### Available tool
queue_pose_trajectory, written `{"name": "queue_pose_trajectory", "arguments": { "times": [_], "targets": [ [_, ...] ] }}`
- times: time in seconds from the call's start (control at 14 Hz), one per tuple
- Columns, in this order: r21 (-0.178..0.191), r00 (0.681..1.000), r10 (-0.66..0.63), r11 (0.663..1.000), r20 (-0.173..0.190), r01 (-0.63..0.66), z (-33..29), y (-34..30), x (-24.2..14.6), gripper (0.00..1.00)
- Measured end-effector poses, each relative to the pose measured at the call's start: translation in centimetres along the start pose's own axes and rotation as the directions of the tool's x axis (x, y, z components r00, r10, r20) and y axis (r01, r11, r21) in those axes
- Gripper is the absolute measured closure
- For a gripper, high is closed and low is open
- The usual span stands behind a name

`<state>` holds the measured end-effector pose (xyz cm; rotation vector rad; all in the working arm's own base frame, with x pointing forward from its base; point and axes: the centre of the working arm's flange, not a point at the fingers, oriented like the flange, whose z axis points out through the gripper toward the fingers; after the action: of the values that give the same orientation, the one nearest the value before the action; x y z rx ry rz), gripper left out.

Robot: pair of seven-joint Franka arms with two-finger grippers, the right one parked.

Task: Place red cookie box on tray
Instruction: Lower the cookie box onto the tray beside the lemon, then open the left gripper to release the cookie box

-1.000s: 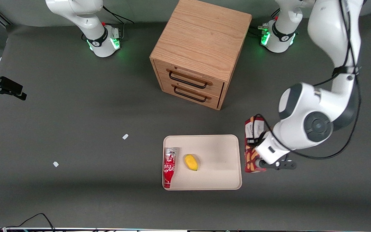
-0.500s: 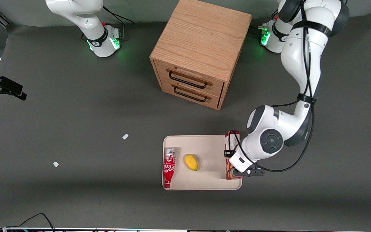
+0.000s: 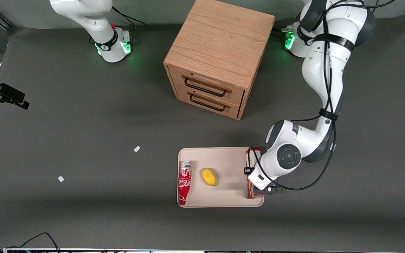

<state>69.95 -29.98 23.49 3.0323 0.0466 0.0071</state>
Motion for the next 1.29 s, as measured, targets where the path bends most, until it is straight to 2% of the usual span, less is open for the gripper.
{"name": "queue_pose_trajectory", "arguments": {
  "times": [0.14,0.5,0.57,1.07,1.29],
  "targets": [
    [0.013,1.000,0.005,1.000,-0.016,-0.005,-0.4,0.0,0.2,0.61],
    [0.011,0.999,-0.008,1.000,-0.034,0.008,-1.2,0.2,0.6,0.07],
    [0.009,0.999,-0.011,1.000,-0.037,0.011,-1.4,0.2,0.7,0.00],
    [-0.044,0.995,-0.042,0.998,-0.090,0.038,-8.2,0.5,1.2,0.00],
    [-0.077,0.992,-0.080,0.994,-0.095,0.073,-12.1,-0.7,1.0,0.00]
  ]
}}
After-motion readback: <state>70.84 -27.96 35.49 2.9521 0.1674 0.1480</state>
